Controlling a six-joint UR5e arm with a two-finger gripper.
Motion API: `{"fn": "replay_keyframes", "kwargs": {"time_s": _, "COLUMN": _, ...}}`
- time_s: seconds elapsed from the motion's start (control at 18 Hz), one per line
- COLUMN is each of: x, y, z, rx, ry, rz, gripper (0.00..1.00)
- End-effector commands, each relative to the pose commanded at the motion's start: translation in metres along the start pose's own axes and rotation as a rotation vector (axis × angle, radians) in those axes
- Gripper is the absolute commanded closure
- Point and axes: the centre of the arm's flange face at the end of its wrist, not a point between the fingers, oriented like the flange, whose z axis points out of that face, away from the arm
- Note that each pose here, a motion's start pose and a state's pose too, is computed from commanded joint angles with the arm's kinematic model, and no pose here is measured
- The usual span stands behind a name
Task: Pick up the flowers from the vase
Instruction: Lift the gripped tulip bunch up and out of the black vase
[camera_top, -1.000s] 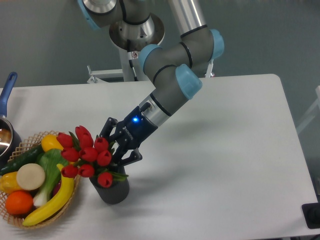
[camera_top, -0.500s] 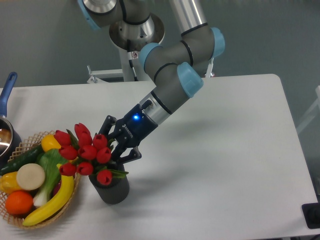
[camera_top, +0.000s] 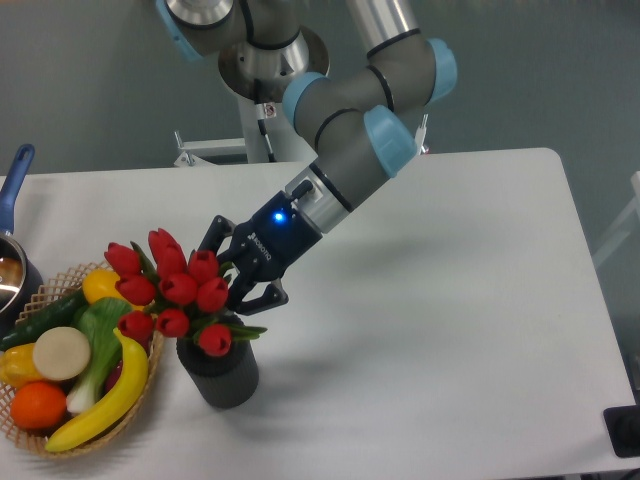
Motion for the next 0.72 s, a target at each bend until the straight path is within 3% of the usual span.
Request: {"fn": "replay_keyframes", "kwargs": {"time_s": 0.72, "x": 0.009, "y": -0.064, "z": -0.028, "rx": 0.023, "ry": -0.05, "rz": -0.034, "gripper": 0.57}}
